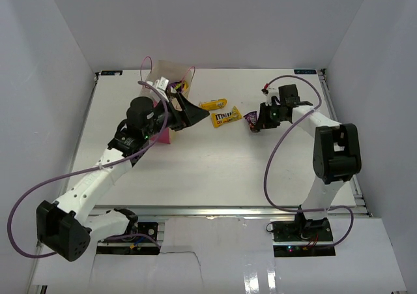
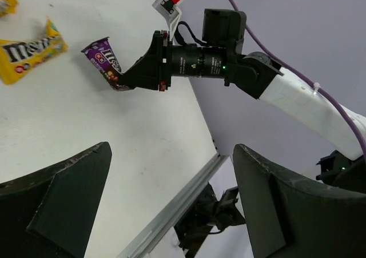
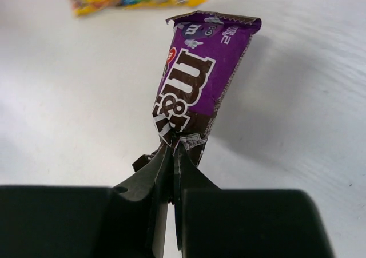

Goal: Place the snacks into the paper bag

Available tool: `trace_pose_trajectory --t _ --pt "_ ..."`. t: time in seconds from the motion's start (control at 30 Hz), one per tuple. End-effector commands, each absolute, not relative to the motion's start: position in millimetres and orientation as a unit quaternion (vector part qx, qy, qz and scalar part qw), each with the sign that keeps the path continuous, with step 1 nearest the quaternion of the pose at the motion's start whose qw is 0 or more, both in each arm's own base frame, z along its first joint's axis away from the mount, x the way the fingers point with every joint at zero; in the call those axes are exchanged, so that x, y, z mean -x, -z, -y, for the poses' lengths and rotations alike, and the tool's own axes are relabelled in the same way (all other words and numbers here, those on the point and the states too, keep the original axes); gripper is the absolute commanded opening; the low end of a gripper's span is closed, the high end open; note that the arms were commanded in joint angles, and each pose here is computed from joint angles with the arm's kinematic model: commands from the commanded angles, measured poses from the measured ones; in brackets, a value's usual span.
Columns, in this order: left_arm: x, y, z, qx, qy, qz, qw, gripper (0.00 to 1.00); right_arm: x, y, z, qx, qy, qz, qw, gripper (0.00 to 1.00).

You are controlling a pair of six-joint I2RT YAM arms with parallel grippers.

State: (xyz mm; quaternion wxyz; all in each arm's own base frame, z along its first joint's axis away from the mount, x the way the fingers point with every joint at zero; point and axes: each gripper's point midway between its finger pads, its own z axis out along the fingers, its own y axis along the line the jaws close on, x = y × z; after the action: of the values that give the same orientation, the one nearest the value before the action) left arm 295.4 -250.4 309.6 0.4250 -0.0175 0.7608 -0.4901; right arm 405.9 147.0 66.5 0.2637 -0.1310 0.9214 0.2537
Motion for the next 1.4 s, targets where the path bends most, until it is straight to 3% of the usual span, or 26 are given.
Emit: trace_pose_trajectory --t 0.0,0.1,0.27,0.63,0.7,0.83,0.93,0.97,1.03,1.07,1.27,1.37 --pt "-286.4 -307.3 284.6 0.007 0.534 -0.743 0.402 0.98 -369.2 -112.4 -160.4 0.265 -0.321 -0.850 0.322 0.08" --pt "-286.8 -285.4 305.7 0.021 0.546 -0.750 0.372 0.98 -315.0 -136.8 -181.1 0.336 -0.414 -0.785 0.316 0.08" --pt "-291.4 -261.9 332.5 0.023 0.548 -0.763 0.341 0.98 -270.5 -163.7 -189.5 0.376 -0.464 -0.735 0.322 0.08" --pt "-282.1 -234.6 378.2 -0.003 0.557 -0.778 0.290 0.98 -233.4 -213.8 -222.5 0.426 -0.517 -0.664 0.331 0.08" --pt "-280.4 -235.7 379.5 -0.006 0.559 -0.777 0.288 0.92 -232.8 -214.3 -225.9 0.426 -0.520 -0.665 0.326 0.08" --pt "-275.2 -244.6 378.3 -0.013 0.567 -0.771 0.290 0.62 -237.5 -214.4 -226.7 0.425 -0.514 -0.669 0.329 0.11" --pt "-273.2 -249.9 375.1 -0.015 0.569 -0.767 0.296 0.50 -240.7 -217.0 -226.7 0.426 -0.508 -0.670 0.334 0.14" --pt "-271.3 -253.0 372.6 -0.017 0.570 -0.765 0.301 0.42 -241.8 -217.2 -226.5 0.427 -0.506 -0.671 0.335 0.17" --pt "-270.1 -257.3 369.7 -0.018 0.567 -0.764 0.309 0.36 -242.7 -219.6 -226.2 0.427 -0.502 -0.672 0.337 0.23" --pt "-269.1 -262.4 365.7 -0.024 0.560 -0.765 0.317 0.33 -243.8 -220.4 -225.9 0.431 -0.499 -0.671 0.340 0.33" --pt "-285.2 -281.1 328.9 -0.023 0.468 -0.800 0.375 0.27 -256.8 -237.4 -222.7 0.449 -0.462 -0.670 0.370 0.63" --pt "-299.9 -320.0 288.4 -0.019 0.412 -0.801 0.434 0.27 -269.1 -247.4 -219.5 0.463 -0.429 -0.667 0.396 0.68"
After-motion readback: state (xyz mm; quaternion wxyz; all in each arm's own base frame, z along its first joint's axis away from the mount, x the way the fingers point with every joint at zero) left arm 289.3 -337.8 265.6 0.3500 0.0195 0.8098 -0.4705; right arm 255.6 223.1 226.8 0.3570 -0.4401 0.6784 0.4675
